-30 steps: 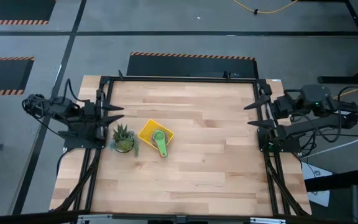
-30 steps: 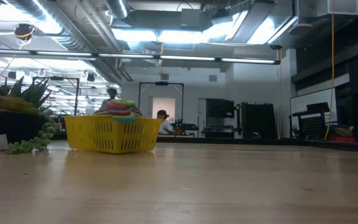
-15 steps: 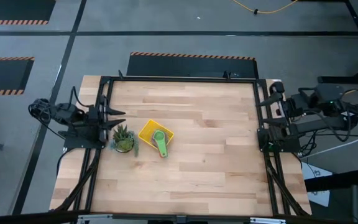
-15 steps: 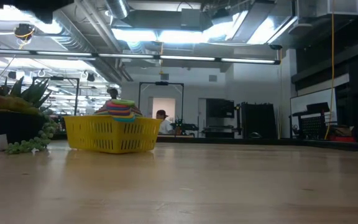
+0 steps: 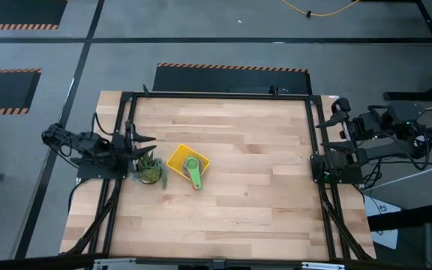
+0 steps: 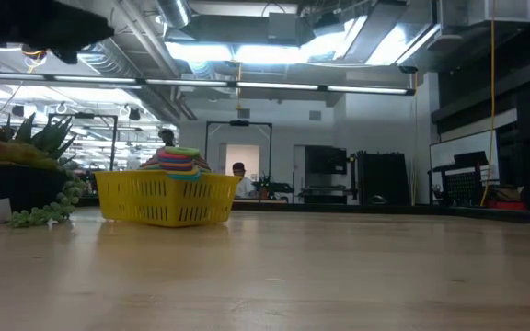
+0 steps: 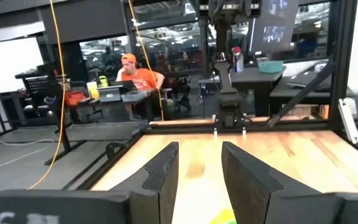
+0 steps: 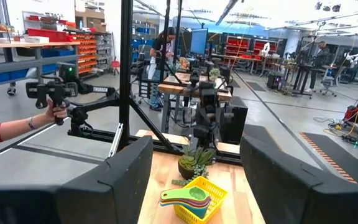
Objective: Nest measuring cups in basket
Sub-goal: Return to Home Position
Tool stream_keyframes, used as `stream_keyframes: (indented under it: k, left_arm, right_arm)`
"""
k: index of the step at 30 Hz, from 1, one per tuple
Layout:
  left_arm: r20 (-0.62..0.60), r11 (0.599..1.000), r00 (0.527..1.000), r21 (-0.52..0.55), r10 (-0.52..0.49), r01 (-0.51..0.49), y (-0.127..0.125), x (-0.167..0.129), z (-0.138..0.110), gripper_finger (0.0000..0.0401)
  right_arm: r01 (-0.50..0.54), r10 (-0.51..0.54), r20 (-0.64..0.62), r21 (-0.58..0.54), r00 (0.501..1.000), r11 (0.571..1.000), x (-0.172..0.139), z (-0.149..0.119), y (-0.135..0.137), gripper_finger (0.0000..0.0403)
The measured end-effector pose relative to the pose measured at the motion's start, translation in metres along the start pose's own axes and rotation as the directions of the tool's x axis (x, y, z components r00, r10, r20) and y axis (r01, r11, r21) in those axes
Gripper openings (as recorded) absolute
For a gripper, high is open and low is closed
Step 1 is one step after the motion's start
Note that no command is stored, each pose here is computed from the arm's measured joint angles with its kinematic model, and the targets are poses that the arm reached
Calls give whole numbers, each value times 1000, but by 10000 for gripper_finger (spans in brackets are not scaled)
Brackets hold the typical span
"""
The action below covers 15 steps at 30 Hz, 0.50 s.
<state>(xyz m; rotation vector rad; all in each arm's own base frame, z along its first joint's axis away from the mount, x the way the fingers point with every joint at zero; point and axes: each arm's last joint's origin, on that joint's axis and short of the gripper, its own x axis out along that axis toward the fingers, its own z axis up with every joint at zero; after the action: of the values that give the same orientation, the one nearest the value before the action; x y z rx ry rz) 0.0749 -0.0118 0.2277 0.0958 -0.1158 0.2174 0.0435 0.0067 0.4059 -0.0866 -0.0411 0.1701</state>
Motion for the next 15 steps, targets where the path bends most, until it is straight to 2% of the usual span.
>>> stream_keyframes:
  k: [7,10,15]
  left_arm:
    - [38,998,997,14,63,-63,-6,6,-24,115]
    - [80,991,988,17,131,-133,-5,9,-35,115]
    - [114,976,970,15,216,-219,1,10,-35,115]
  right_arm:
    - [0,0,3,0,1000,1000,-1,0,0,248]
    - [0,0,3,-2,1000,1000,-1,0,0,248]
    - [0,0,-2,-3,1000,1000,-1,0,0,248]
